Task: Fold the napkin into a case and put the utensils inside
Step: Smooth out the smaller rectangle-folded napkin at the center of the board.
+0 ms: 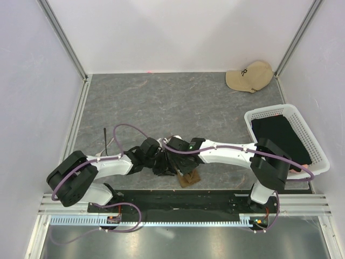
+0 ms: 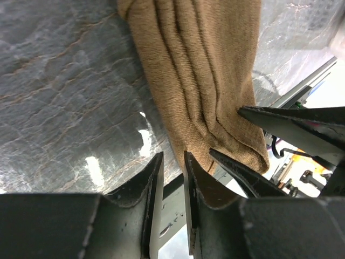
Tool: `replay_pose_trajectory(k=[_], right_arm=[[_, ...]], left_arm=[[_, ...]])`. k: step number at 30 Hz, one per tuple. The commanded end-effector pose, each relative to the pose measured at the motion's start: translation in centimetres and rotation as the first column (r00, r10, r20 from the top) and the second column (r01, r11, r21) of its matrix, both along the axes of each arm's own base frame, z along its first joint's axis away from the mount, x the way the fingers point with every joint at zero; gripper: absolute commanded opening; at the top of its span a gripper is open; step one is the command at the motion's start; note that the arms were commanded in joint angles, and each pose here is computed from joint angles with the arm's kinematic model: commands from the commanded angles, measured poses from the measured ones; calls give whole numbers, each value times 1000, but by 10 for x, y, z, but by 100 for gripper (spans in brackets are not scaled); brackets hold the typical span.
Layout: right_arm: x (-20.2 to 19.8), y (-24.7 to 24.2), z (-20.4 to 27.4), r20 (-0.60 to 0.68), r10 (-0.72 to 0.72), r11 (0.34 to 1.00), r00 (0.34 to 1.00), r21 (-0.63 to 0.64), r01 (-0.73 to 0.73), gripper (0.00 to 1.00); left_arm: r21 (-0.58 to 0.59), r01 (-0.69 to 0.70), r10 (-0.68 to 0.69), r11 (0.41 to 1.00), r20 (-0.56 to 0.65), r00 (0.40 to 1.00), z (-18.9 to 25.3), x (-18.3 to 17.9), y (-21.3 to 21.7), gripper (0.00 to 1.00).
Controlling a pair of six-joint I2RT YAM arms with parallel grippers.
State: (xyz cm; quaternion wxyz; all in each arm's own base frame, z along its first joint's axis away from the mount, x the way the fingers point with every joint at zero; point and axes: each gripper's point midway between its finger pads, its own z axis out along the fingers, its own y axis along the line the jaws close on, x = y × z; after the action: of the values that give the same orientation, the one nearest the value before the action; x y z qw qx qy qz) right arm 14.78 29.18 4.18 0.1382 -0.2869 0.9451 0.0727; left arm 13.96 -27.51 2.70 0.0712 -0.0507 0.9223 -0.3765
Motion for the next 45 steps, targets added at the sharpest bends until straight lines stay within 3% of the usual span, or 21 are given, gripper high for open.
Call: replay_pose_trajectory(k=[1, 7, 12, 15, 16, 19, 21, 31, 41, 45], right_arm=[[5, 3, 5, 47, -1, 999, 999, -36, 3, 51], [3, 5, 2, 67, -14, 998, 998, -53, 18, 51], [5, 9, 4, 86, -27, 999, 996, -45, 31, 43], [6, 10, 5, 91, -38, 998, 995, -43, 42, 28], [7, 10, 5, 93, -41, 998, 995, -43, 45, 18], [7, 14, 10, 93, -52, 998, 994, -24, 54, 4], [6, 19, 15, 81, -59, 998, 995, 0, 59, 0], [-4, 36, 32, 23, -88, 990, 996, 111, 85, 0], [-9, 29, -13, -10, -138, 986, 990, 92, 138, 0], [-7, 31, -10, -2, -151, 980, 989, 132, 150, 19]], left_arm=[[-58, -34, 33, 998, -15, 999, 4, 2, -9, 27], [-77, -62, 60, 995, -35, 998, 0, 0, -9, 25], [-97, -73, 70, 993, -35, 997, 1, -1, -12, 23], [-103, -67, 62, 992, -42, 997, 0, -4, -16, 21], [-104, -63, 59, 993, -43, 997, -1, -5, -17, 20], [-99, -57, 53, 993, -46, 998, -3, -8, -21, 18], [-101, -56, 51, 993, -50, 997, -4, -9, -22, 15], [-95, -60, 56, 994, -50, 997, -5, -12, -24, 8], [-81, -69, 66, 994, -40, 997, -4, -12, -20, 6], [-28, -77, 77, 997, -15, 997, -5, -12, -8, 6]])
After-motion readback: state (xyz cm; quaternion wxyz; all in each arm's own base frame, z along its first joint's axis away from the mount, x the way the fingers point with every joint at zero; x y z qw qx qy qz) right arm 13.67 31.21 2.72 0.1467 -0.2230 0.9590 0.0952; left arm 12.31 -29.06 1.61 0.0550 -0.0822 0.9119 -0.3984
